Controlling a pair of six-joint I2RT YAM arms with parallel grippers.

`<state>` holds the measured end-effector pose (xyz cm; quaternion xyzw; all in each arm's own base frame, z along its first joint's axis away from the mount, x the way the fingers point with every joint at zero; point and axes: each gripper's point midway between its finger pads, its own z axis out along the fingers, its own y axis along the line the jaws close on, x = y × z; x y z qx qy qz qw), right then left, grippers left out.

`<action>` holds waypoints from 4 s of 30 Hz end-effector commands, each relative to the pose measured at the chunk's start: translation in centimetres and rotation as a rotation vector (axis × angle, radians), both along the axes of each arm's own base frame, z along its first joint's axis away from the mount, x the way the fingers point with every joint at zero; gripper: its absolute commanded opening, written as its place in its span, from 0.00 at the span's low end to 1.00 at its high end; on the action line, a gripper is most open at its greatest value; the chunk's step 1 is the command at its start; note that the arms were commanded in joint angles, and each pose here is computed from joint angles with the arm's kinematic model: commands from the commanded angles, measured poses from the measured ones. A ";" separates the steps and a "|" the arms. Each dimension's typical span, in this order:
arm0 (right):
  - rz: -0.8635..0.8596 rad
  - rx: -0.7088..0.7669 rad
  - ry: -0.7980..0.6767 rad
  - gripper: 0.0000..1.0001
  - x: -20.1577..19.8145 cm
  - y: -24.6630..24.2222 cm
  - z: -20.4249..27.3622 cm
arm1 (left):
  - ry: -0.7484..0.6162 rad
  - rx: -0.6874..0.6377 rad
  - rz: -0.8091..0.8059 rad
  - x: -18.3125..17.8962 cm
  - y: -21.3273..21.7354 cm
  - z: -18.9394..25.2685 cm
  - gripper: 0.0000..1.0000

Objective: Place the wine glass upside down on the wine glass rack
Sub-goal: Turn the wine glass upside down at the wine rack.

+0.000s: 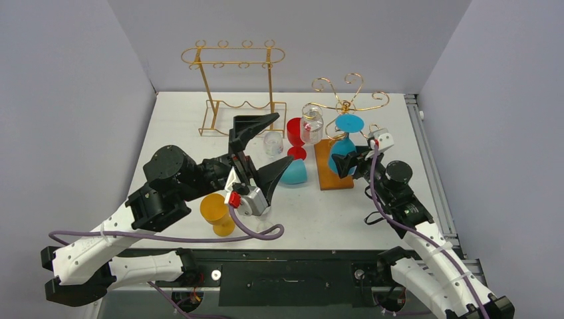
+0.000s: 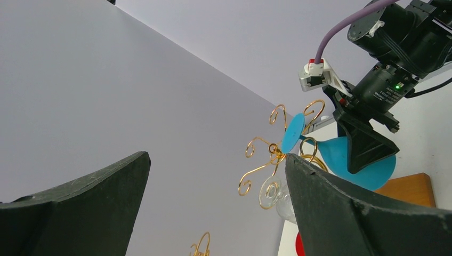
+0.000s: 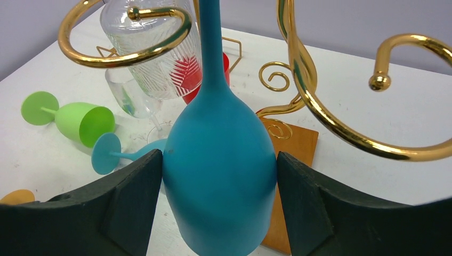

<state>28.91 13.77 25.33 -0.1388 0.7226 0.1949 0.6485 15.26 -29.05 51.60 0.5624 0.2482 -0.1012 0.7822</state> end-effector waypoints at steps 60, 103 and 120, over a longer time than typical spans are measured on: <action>-0.049 0.130 -0.072 0.47 1.1 1.0 2.2 | 0.017 -0.019 0.050 0.8 0.6 -0.1 0.96; 0.008 0.042 -0.093 0.51 1.0 3.6 2.1 | 0.888 0.056 0.146 19.3 -5.2 -13.4 0.37; 0.109 0.055 -0.138 0.51 -0.6 4.8 2.4 | 0.902 0.052 0.140 20.3 -6.4 -13.4 0.34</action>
